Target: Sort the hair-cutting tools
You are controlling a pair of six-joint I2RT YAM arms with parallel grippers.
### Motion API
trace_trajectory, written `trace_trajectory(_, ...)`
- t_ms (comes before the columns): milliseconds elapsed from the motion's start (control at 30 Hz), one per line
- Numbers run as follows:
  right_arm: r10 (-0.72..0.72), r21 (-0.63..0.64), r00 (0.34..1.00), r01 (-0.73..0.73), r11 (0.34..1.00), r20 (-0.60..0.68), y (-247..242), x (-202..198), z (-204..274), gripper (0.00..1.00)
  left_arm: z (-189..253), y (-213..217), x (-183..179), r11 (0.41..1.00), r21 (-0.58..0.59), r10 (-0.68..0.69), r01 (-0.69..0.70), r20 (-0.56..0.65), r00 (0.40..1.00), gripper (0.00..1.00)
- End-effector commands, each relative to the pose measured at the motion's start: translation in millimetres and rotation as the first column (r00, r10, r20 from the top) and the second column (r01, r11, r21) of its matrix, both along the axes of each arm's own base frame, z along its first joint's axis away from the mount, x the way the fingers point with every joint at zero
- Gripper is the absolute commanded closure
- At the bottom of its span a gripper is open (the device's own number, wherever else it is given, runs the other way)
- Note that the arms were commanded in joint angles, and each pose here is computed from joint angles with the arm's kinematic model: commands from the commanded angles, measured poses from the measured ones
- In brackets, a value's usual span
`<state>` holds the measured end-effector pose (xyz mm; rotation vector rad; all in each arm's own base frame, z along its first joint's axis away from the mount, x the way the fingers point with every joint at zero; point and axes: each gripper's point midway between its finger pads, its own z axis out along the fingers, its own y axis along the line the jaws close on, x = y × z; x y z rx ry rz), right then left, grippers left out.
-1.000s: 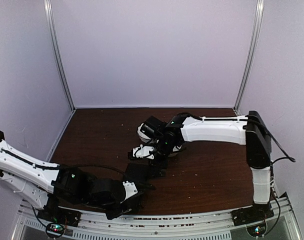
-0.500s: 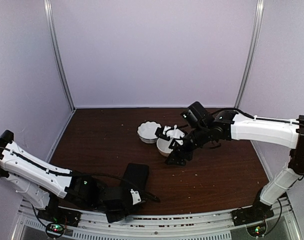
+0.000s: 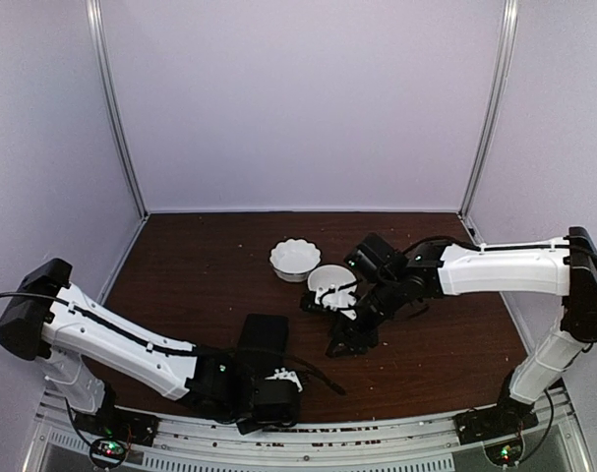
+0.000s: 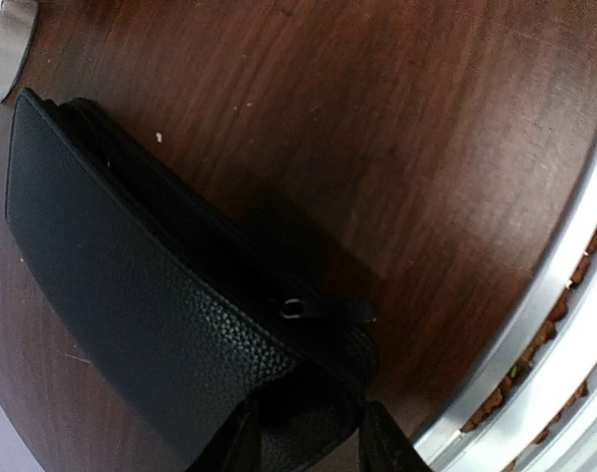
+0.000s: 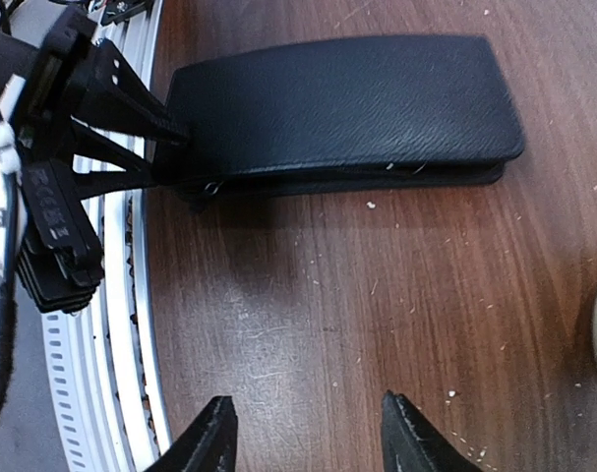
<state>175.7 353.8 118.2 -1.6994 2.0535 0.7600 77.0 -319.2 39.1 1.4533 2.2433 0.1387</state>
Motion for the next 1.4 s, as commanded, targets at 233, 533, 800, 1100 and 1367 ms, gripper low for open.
trace_trajectory(233,0.006,-0.019,0.999,-0.007,1.000,-0.049,2,-4,-25,0.57,31,2,49,0.957,-0.237,0.194,-0.169,0.084,0.978,0.61)
trace_trajectory(533,0.004,-0.031,0.998,-0.006,1.000,-0.065,41,-20,-25,0.61,70,11,51,0.881,-0.415,0.266,-0.226,0.038,0.963,0.50)
trace_trajectory(800,-0.052,-0.050,0.995,0.048,0.998,-0.080,77,-29,-44,0.58,66,81,82,0.607,-0.553,0.605,-0.571,-0.144,0.783,0.49)
trace_trajectory(1100,-0.125,0.036,0.988,0.129,0.991,-0.085,113,-28,-51,0.55,53,108,83,0.484,-0.578,0.693,-0.657,-0.204,0.691,0.49)
trace_trajectory(1367,-0.166,0.005,0.983,0.167,0.986,-0.076,129,-21,-65,0.59,51,104,83,0.524,-0.553,0.685,-0.647,-0.178,0.707,0.49)
